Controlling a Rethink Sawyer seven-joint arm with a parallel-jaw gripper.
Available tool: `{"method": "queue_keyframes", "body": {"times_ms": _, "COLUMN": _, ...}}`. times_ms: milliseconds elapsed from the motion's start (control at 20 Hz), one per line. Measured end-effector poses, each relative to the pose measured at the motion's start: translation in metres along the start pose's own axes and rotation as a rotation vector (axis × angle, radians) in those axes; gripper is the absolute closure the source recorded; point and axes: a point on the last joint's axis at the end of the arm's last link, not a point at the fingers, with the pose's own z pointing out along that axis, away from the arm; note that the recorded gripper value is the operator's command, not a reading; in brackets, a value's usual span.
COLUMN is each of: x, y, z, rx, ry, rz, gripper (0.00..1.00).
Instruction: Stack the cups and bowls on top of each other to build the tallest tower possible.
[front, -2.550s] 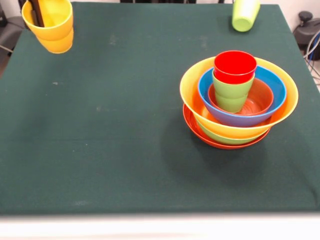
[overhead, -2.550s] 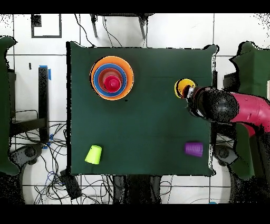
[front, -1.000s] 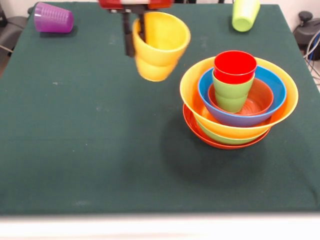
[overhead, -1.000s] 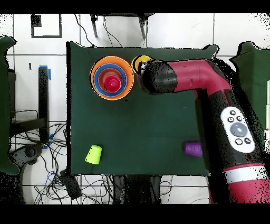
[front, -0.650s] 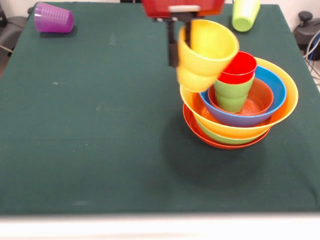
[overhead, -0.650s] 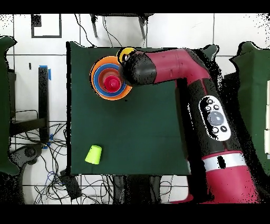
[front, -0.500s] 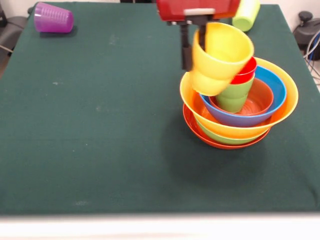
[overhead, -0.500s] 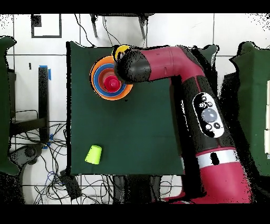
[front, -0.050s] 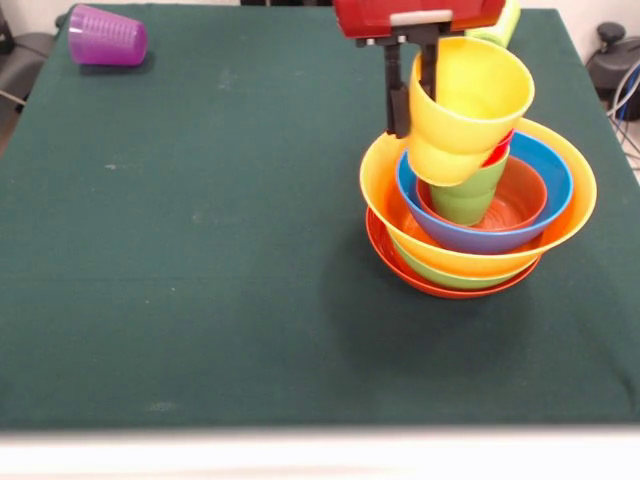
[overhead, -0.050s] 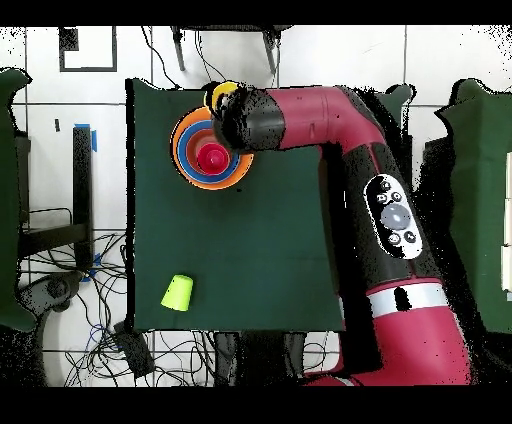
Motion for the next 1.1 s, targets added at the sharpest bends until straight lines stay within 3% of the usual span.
{"method": "queue_keyframes", "body": {"times_ms": 500, "x": 0.006, "y": -0.035, "z": -0.006, "rx": 0.010, "ry": 0.027, "rz": 0.083, "gripper": 1.00}}
{"method": "queue_keyframes", "body": {"times_ms": 700, "x": 0.013, "y": -0.038, "z": -0.005, "rx": 0.007, "ry": 0.044, "rz": 0.097, "gripper": 1.00}}
{"method": "queue_keyframes", "body": {"times_ms": 1100, "x": 0.047, "y": -0.034, "z": -0.007, "rx": 0.020, "ry": 0.106, "rz": 0.085, "gripper": 1.00}}
